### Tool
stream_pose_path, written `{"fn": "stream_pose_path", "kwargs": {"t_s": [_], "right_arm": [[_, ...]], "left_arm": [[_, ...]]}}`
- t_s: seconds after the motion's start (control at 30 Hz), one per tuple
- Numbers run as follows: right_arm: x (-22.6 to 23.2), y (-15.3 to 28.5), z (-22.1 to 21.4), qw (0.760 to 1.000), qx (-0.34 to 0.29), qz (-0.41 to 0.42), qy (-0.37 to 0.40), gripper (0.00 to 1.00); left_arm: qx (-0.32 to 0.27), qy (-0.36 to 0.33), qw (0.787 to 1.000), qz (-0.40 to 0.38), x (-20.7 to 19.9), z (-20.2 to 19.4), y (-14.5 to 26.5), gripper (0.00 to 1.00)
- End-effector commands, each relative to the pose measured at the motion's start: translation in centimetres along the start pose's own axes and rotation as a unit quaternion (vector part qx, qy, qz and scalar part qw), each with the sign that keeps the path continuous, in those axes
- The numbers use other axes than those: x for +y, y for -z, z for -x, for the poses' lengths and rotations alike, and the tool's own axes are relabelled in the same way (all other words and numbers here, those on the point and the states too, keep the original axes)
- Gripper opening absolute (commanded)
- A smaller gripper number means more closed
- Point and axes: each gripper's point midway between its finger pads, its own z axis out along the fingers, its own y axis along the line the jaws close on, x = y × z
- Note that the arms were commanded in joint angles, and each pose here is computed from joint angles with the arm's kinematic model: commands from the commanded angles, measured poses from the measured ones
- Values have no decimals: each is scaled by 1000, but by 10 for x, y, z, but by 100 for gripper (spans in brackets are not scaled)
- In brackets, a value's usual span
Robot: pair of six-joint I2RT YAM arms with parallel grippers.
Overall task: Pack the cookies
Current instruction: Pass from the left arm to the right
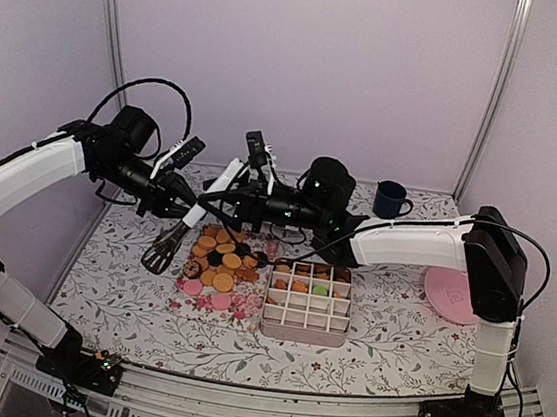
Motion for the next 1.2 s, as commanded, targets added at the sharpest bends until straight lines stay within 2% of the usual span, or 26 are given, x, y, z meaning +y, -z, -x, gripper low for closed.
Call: {"fn": "stream_pose_path", "kwargs": {"t_s": [0.0, 0.23, 0.43, 0.7, 0.83, 0.93, 1.17], "right_arm": [[4, 7, 16, 999, -31, 37, -12, 66], [6, 6, 2, 997, 4, 63, -35, 63], [5, 7, -16, 995, 27, 72, -57, 64], [5, 1, -4, 997, 12, 62, -43, 56], [8, -2, -1, 997, 11, 62, -36, 56], [8, -5, -9, 997, 17, 62, -39, 56], [3, -4, -18, 997, 24, 50, -52, 49]], "left_arm": [[7, -4, 1000, -17, -14, -4, -7, 0], [8, -2, 1000, -16, -13, -4, -7, 0], [9, -7, 1000, -10, -14, -2, -5, 0], [11, -1, 1000, -7, -11, -4, -6, 0], [21, -2, 1000, 21, 1, -9, -7, 0], [24, 0, 999, 40, 8, -9, -7, 0], [21, -7, 999, 47, 8, -3, -4, 0]]}}
